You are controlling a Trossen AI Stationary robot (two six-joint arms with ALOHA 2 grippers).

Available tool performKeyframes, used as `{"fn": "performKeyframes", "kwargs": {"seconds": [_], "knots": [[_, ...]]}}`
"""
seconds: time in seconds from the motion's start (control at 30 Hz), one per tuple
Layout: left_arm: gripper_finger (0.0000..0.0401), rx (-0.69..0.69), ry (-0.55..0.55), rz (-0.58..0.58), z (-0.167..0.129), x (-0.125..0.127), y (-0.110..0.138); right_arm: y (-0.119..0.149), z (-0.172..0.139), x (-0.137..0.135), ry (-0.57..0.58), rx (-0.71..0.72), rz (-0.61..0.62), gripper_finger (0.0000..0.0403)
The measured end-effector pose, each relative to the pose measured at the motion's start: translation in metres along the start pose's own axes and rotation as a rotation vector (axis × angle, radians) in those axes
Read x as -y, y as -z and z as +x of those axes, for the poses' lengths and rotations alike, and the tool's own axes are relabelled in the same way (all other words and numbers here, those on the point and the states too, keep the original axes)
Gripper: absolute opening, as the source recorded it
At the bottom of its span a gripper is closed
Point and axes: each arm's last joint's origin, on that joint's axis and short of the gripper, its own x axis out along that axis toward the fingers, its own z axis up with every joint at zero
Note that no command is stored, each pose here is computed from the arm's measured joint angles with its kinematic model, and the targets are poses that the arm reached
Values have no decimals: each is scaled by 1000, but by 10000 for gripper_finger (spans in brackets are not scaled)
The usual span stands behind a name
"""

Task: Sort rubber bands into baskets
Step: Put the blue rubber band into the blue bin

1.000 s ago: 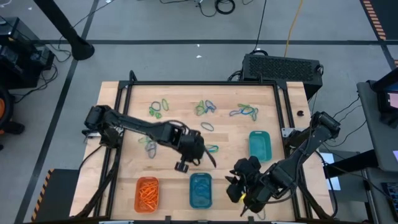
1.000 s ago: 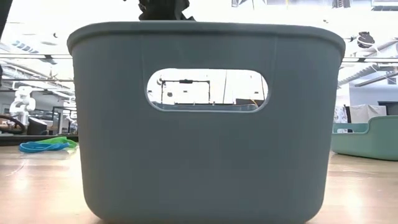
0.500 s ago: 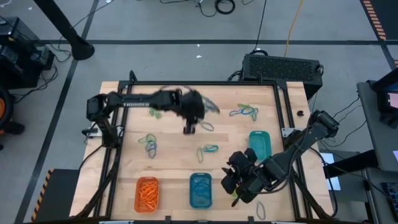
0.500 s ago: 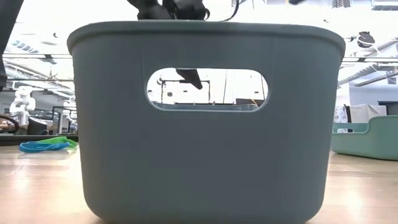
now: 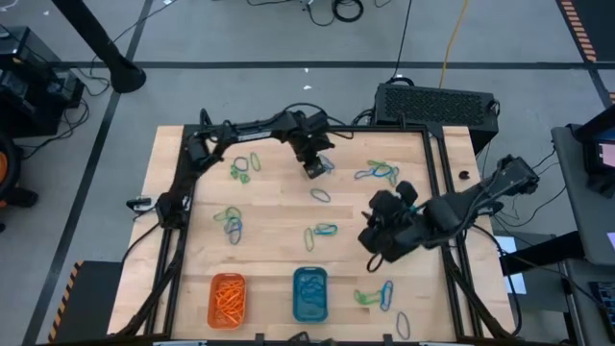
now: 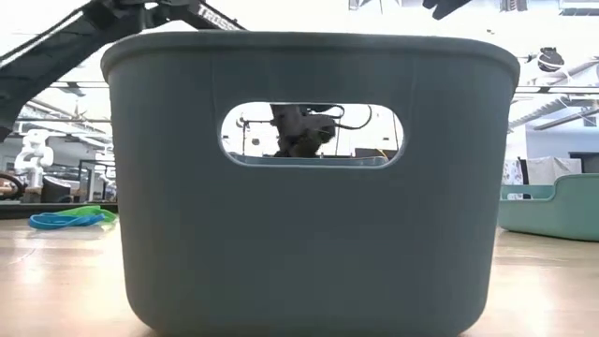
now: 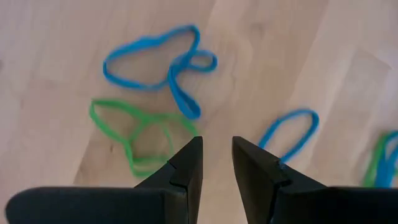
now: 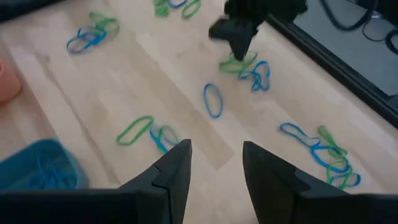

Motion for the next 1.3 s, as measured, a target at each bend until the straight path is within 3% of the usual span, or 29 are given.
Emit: {"fn": "performKeyframes", "kwargs": {"seconds": [0.23, 0.33, 0.63, 0.77, 0.93, 1.13, 1.3], "knots": [[93, 3, -100, -10, 26, -7, -16, -18, 2, 17, 35, 68, 150, 137], [92, -19, -158, 16, 34, -6, -15, -23, 7, 19, 36, 70, 156, 137], [92, -31, -134, 122, 30, 0, -14, -37, 18, 25, 44, 78, 208, 137], [92, -42, -95, 165, -7, -5, -9, -42, 34, 31, 58, -24, 219, 137], [92, 32, -103, 66, -71, -43, 7, -53, 66, 44, 101, -92, 158, 137], [92, 159, -11, -70, -122, -77, 63, -66, 126, 81, -7, -155, 144, 137], [92, 278, 69, -112, -142, -64, 111, -67, 180, 121, -69, -99, 260, 137]]}}
